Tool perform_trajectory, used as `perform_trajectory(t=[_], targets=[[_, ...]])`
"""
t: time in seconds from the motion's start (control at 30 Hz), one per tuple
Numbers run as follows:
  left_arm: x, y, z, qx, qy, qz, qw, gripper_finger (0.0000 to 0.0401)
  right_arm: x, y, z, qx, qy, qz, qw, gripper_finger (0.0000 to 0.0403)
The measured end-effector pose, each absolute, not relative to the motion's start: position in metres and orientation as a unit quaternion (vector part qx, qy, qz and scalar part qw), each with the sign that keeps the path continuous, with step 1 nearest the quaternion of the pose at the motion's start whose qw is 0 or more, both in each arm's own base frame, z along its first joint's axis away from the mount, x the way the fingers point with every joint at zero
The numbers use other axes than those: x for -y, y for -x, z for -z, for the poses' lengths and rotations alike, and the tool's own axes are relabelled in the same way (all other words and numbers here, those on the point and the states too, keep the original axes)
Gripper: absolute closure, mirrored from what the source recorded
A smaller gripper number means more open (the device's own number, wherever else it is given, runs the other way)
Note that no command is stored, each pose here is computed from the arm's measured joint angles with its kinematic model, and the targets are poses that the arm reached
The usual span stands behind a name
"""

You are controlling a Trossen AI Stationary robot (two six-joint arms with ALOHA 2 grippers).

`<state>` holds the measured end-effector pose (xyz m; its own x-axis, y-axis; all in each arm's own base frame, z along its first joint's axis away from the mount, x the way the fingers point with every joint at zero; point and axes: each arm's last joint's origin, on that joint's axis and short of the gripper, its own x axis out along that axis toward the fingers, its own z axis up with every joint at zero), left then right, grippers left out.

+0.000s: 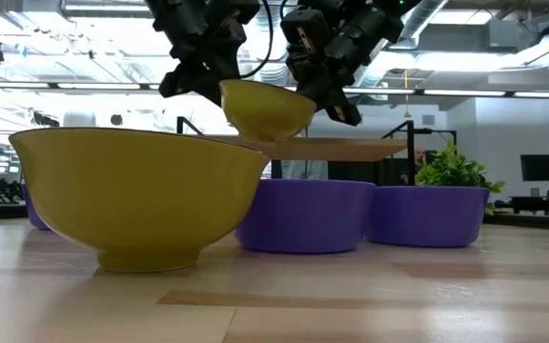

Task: Pick & Place Mini bowls
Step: Put the right white patterned bowl on the shelf

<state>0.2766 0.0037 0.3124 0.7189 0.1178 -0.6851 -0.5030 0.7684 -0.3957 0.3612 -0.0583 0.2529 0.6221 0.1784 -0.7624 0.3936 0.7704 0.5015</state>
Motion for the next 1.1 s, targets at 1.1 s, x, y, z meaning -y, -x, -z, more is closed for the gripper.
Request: perform_trajectory(t=[1.1], targets=[[-0.002, -0.277, -0.294, -0.364, 0.292, -0.164, 0.869, 0.0391, 0.053, -0.364, -0.255, -0.423, -0.336, 0.030, 0.841, 0.0367]])
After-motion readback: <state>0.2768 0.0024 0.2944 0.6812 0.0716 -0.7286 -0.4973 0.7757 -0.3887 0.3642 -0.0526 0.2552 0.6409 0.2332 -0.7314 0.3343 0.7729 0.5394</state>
